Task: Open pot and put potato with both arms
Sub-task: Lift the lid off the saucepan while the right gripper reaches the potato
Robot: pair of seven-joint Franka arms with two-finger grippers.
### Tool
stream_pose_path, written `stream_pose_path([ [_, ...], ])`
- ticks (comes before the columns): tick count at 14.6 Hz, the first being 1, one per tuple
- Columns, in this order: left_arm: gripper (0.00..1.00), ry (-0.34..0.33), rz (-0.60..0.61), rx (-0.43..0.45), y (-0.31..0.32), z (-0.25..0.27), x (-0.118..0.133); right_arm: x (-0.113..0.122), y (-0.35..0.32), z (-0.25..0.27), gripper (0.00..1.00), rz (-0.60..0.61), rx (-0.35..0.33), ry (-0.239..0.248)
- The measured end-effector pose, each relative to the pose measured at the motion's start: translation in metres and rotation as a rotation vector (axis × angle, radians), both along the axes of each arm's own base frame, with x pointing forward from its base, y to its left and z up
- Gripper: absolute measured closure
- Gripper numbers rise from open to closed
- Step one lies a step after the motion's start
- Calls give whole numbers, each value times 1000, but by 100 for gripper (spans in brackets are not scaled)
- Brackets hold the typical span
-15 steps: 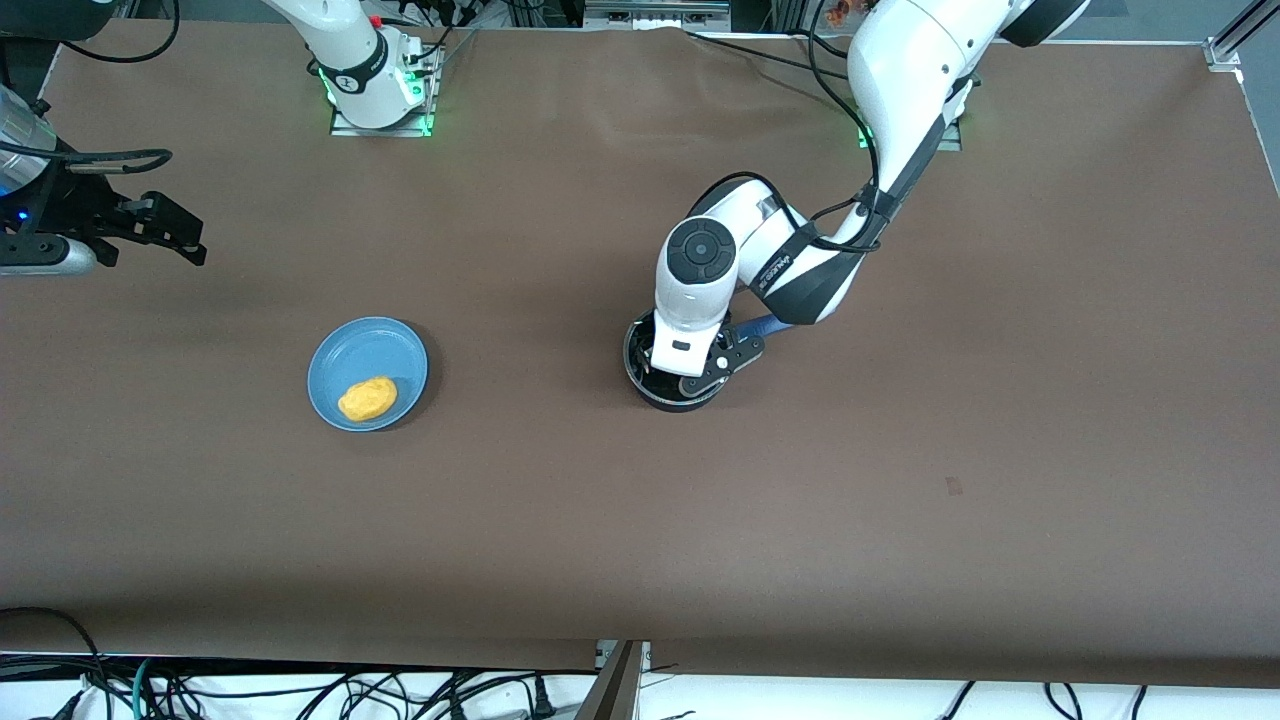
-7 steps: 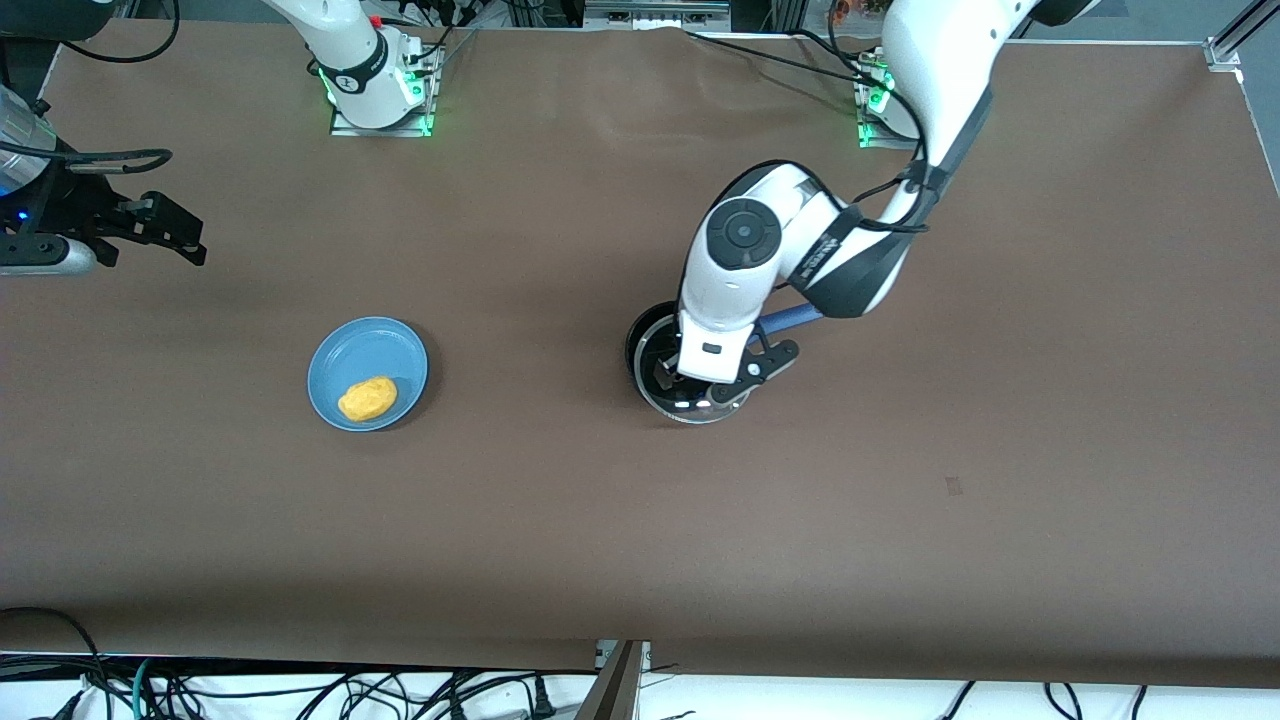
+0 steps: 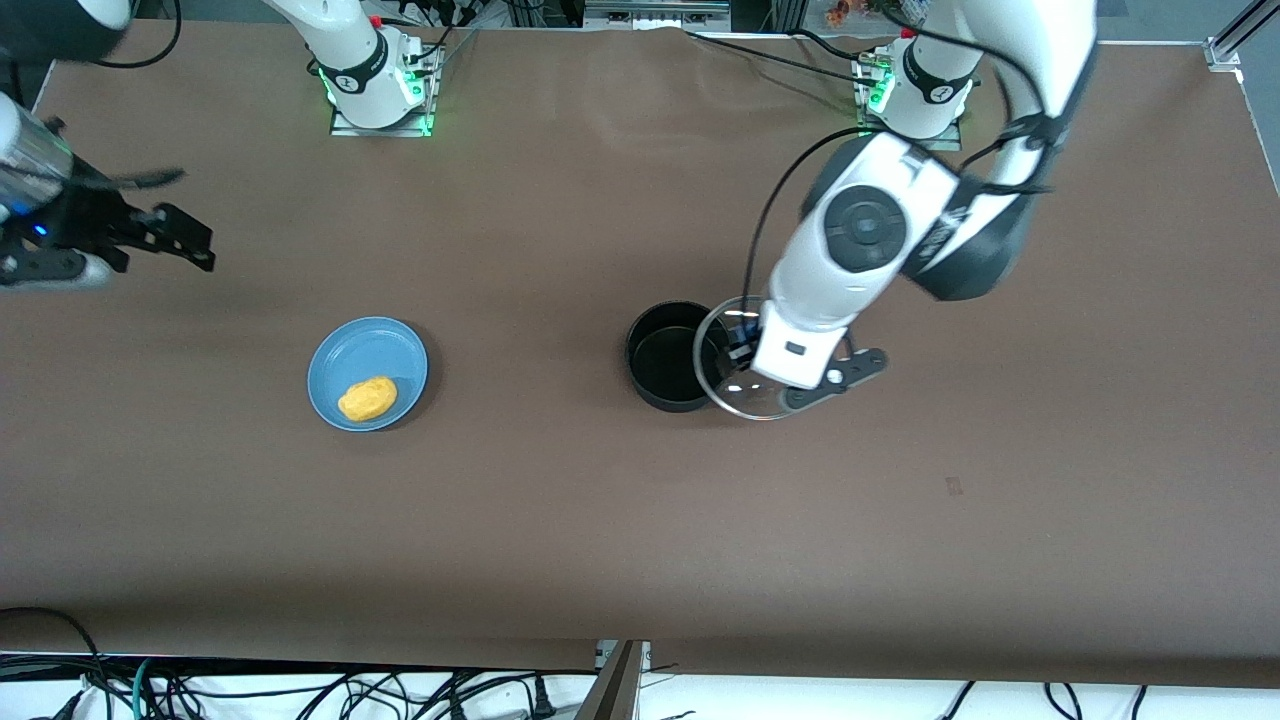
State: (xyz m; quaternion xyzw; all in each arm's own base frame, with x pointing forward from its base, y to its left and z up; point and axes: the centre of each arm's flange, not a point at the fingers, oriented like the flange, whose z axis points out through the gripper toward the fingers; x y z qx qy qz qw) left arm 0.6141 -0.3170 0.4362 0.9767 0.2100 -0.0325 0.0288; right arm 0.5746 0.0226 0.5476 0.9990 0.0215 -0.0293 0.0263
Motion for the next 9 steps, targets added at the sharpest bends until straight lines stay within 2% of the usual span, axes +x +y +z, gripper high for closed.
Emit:
stream_pose_path([
  [3, 53, 17, -92, 25, 44, 32, 2, 19, 4, -42, 0, 6, -23, 67],
  [9, 53, 18, -262, 39, 159, 80, 13, 25, 2, -51, 0, 2, -27, 80],
])
